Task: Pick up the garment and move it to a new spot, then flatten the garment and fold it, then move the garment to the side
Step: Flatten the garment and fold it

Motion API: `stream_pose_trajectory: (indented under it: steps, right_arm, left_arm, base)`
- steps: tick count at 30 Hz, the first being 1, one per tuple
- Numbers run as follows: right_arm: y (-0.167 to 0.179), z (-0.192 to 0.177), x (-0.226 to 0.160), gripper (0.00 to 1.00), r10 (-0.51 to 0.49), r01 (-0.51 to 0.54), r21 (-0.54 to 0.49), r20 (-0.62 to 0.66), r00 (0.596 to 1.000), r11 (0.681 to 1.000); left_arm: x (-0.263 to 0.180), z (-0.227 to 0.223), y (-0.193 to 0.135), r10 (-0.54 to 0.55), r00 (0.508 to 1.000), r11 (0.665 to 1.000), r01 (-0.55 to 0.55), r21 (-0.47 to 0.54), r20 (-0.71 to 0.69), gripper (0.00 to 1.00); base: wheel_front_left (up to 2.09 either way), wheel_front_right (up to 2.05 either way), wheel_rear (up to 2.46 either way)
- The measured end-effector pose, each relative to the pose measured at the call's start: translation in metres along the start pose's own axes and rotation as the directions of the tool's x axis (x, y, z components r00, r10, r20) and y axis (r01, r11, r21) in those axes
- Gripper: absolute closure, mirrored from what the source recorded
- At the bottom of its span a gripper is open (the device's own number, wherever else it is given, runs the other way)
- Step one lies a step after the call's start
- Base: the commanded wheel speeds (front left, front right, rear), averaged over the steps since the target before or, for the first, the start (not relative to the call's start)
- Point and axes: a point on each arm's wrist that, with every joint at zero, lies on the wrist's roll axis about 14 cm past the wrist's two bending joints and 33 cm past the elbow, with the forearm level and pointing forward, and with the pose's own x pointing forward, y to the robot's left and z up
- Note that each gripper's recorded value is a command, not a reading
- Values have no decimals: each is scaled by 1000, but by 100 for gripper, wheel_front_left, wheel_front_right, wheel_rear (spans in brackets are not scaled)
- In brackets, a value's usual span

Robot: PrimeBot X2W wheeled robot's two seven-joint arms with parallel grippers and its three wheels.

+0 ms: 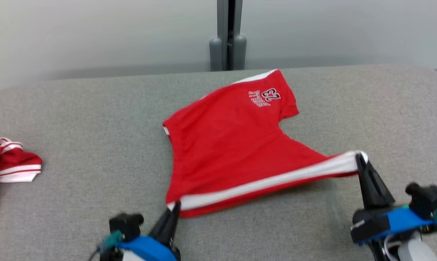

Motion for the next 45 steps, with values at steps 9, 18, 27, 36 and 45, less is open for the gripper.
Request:
stream_pose_trajectory:
  steps: [9,18,27,36,45]
  right_arm:
    - [-6,-14,-62,100,-65,67,62,-28,997,996]
    - [-17,-5,-88,100,-106,106,74,-3,994,992]
    - [-7,28,-23,100,-31,27,45,95,995,999]
    - [19,26,71,100,92,-88,-52,70,993,995]
    - [27,-1,152,100,123,-124,-147,-19,992,981]
  left_arm:
    - [-54,-47,-20,22,999,998,-24,-54,-39,100]
    - [-69,-44,-25,4,1000,1000,-4,14,-10,100]
    - [-34,10,-45,-72,989,996,65,57,126,100]
    - [10,61,-34,-80,974,995,66,71,210,100]
    - [50,76,6,10,976,1000,-12,10,217,100]
  base:
    - [0,0,0]
    - [0,0,0]
    - [0,0,0]
    - [0,0,0]
    - [0,0,0]
